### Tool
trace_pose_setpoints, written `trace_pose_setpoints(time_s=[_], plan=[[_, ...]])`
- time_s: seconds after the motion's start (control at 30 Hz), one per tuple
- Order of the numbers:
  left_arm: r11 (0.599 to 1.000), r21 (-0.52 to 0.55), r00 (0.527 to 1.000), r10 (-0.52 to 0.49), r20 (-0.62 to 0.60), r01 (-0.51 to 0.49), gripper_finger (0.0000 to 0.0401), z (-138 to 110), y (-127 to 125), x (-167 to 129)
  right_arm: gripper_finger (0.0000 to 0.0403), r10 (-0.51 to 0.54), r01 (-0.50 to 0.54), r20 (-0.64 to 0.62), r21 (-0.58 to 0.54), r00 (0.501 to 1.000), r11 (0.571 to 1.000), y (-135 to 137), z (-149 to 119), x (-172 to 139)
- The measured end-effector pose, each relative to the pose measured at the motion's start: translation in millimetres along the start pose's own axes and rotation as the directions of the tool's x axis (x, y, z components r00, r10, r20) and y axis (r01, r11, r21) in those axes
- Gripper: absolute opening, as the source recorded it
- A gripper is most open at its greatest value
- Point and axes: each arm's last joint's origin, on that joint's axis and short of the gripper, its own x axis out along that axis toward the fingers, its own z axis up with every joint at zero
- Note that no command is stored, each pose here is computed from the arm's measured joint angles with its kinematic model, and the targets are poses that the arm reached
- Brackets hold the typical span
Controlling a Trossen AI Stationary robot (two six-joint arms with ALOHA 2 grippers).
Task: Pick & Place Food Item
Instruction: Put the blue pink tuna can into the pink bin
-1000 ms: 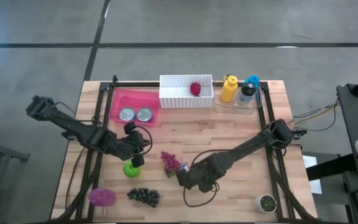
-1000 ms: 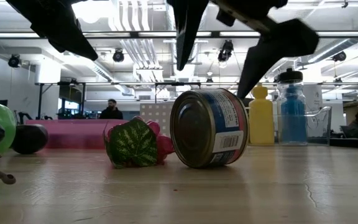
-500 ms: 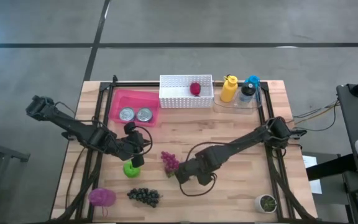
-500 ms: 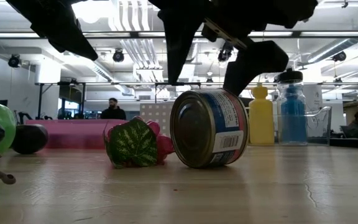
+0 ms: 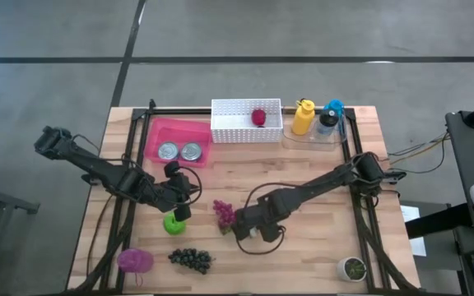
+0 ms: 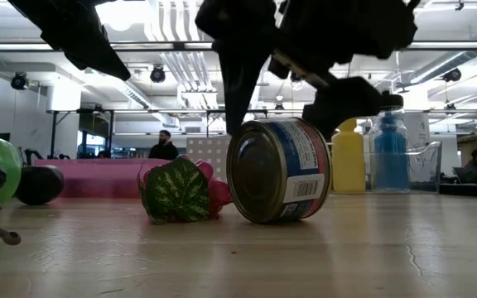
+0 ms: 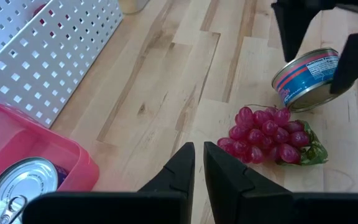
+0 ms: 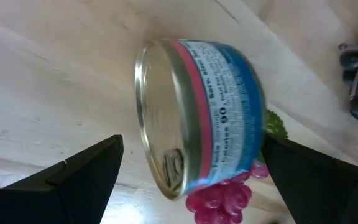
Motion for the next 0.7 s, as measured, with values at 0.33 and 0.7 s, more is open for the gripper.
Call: trace_pose_setpoints(time_s=[0.33, 0.7], plan=[[1.0, 0.0, 1.0, 0.0, 0.0, 0.0, 0.0039, 0.0, 0.0, 0.0, 0.038, -0.035, 0.035, -0.017, 0.004, 0.999, 0.999, 10.2, -6.3, 16.4], [1.0, 0.0, 1.0, 0.0, 0.0, 0.0, 0.0039, 0.0, 0.0, 0.0, 0.038, -0.034, 0.034, -0.014, 0.031, 0.999, 0.999, 10.4, -6.2, 16.6]])
